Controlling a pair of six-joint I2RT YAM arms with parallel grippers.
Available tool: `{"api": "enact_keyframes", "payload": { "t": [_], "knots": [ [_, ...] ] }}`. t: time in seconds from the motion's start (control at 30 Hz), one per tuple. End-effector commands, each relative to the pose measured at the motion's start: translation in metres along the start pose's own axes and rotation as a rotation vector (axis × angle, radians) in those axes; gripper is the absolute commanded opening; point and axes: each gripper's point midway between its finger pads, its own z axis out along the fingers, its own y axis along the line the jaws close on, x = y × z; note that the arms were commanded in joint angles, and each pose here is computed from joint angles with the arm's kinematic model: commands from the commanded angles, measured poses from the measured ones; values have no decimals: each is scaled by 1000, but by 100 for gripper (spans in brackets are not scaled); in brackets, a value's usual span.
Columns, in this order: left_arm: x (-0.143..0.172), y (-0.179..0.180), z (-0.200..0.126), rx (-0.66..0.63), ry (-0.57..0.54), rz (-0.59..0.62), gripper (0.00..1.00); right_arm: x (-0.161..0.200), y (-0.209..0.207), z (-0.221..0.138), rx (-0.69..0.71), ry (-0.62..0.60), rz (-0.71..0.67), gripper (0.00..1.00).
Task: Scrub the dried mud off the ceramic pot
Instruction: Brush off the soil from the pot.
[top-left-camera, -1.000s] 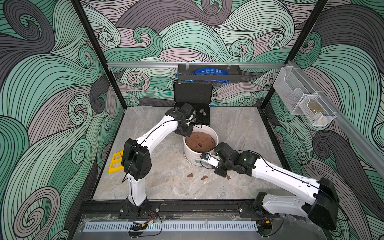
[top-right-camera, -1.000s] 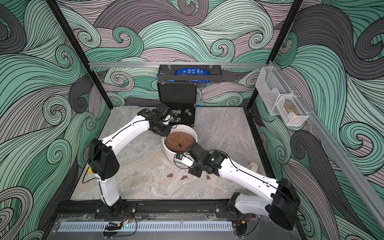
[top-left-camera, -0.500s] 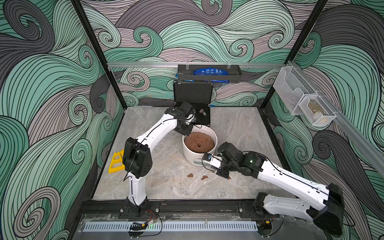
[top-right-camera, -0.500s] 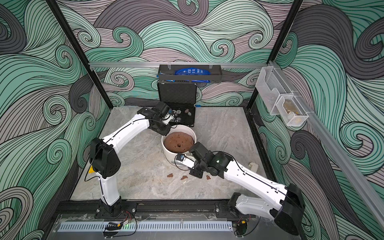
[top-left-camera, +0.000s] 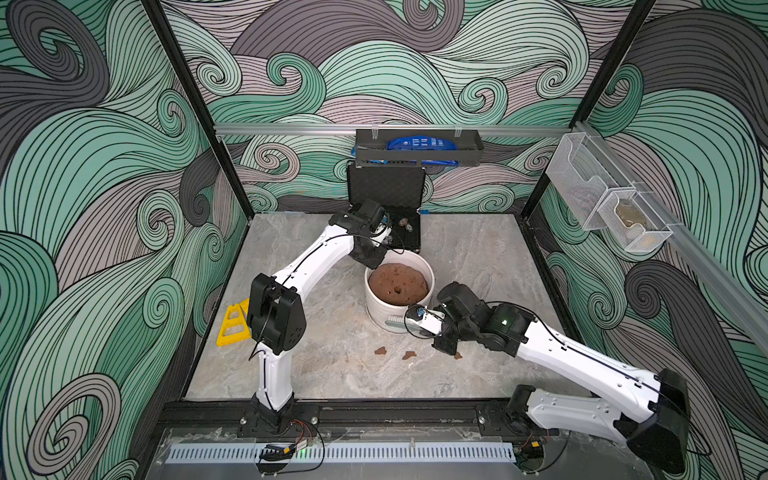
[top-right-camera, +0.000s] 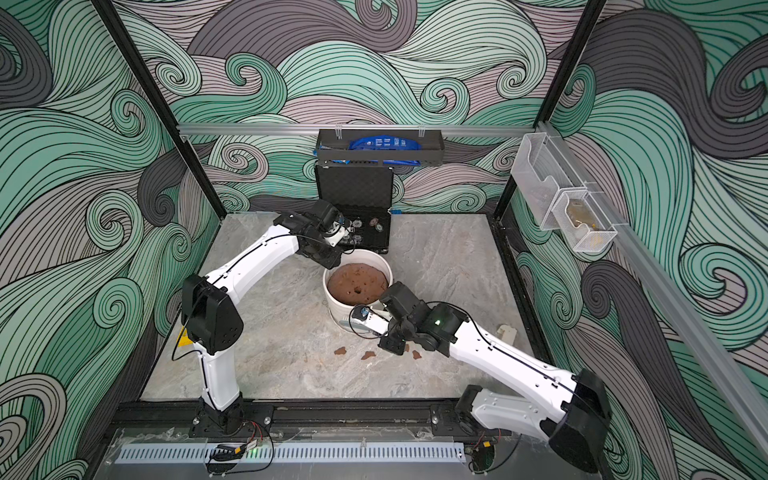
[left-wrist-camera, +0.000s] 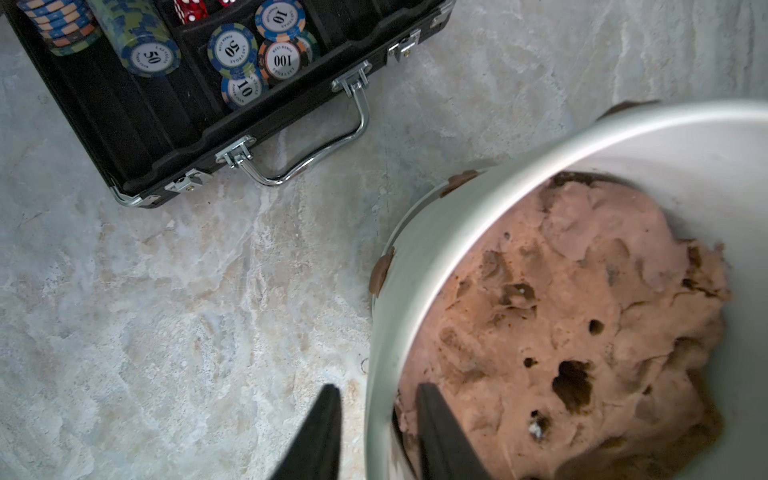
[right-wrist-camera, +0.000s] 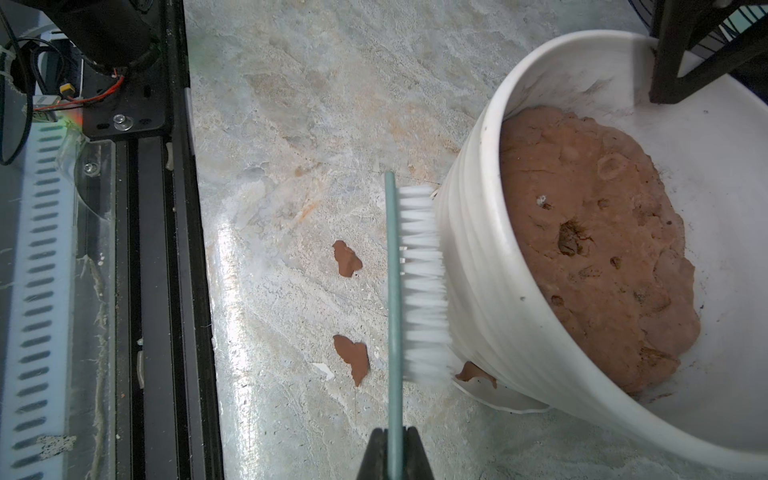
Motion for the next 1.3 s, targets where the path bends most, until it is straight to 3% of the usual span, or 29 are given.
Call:
{"api": "enact_keyframes", "payload": {
  "t": [0.0, 0.17, 0.3, 0.43, 0.6, 0.83, 1.27],
  "knots": [
    [-11, -2, -34, 19, -70, -42, 49, -10, 0, -7, -8, -47, -5, 0],
    [2, -1, -57, 4, -59, -239, 64, -11, -1, -10, -1, -54, -2, 0],
    [27, 9, -68, -124, -25, -436, 66, -13, -2, -12, -1, -66, 1, 0],
    [42, -3, -76, -216, -48, -533, 66, -16, -3, -13, -2, -81, 2, 0],
    [69, -23, -70, -264, 15, -674, 64, -16, -2, -16, -7, -85, 0, 0],
    [87, -42, -57, -307, 48, -772, 55, -17, 1, -21, -22, -108, -7, 0],
    [93, -64, -25, -286, 107, -809, 38, -16, 2, -23, -22, -107, -12, 0]
  ]
}}
